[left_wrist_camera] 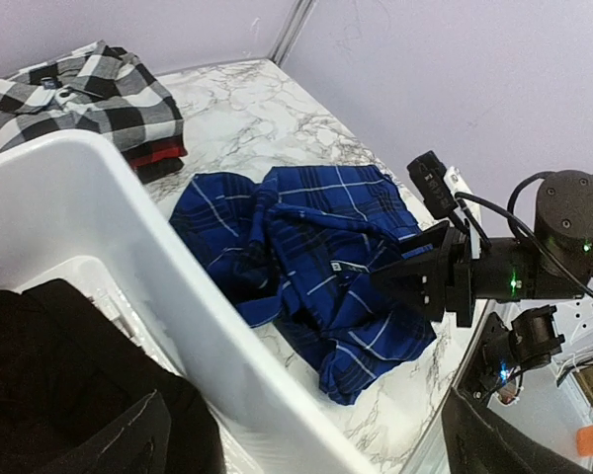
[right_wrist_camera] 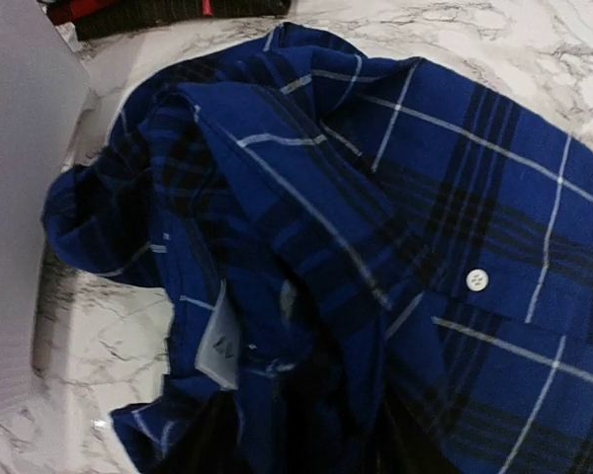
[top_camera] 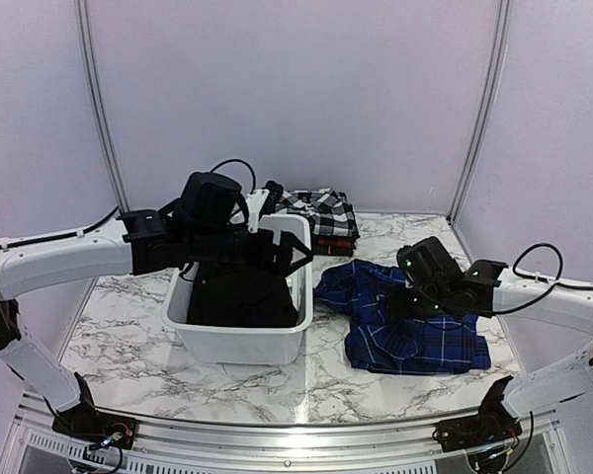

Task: Fold and stack the long sleeve shirts
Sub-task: Place the crumpled shirt at the center of the board, then move the bin to the corner of the board.

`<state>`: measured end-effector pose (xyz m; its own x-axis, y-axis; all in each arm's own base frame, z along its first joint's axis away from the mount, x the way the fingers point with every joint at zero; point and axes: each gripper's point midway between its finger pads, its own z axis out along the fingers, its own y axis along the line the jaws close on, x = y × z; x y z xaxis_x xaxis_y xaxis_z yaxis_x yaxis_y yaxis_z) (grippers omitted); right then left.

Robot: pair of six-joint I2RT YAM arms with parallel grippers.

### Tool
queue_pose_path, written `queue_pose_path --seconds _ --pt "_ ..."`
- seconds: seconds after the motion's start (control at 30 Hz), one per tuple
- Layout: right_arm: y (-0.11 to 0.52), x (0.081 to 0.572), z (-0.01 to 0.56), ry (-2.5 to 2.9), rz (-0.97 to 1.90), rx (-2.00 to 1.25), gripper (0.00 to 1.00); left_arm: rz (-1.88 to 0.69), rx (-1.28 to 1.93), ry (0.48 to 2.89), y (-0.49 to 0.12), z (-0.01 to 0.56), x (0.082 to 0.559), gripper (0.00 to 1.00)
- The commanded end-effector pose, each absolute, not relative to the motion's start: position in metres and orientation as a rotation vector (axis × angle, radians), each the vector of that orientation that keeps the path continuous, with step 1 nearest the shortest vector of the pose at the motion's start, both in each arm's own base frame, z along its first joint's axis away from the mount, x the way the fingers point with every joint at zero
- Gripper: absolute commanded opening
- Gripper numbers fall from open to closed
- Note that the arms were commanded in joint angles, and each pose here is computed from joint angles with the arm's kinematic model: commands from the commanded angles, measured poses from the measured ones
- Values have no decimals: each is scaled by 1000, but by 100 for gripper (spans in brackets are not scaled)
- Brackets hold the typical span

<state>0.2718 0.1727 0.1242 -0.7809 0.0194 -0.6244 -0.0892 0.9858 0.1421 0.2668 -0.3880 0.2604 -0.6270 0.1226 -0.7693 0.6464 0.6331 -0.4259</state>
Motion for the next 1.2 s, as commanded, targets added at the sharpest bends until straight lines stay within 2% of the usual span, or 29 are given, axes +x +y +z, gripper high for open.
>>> queue_pose_path --seconds 0.0,0.03,0.07,0.1,0.33,0.6,0.87,1.17 --pt "185 273 165 2378 304 25 70 -900 616 2079 -434 268 260 99" --pt "181 276 178 2343 293 32 85 -869 604 2075 -442 271 261 99" --pt "178 278 190 2311 279 34 96 -835 605 2076 -452 270 260 99" --pt "173 281 200 2286 265 41 98 -799 612 2076 -461 268 260 99" --pt "144 306 234 2208 196 122 99 -551 575 2190 -515 224 276 99" --pt "143 319 249 2161 197 138 99 -423 427 2265 -526 174 310 99" --pt "155 324 237 2192 221 108 98 -275 256 2318 -473 148 348 99" --pt "169 332 225 2216 256 75 98 -176 140 2363 -385 142 359 99"
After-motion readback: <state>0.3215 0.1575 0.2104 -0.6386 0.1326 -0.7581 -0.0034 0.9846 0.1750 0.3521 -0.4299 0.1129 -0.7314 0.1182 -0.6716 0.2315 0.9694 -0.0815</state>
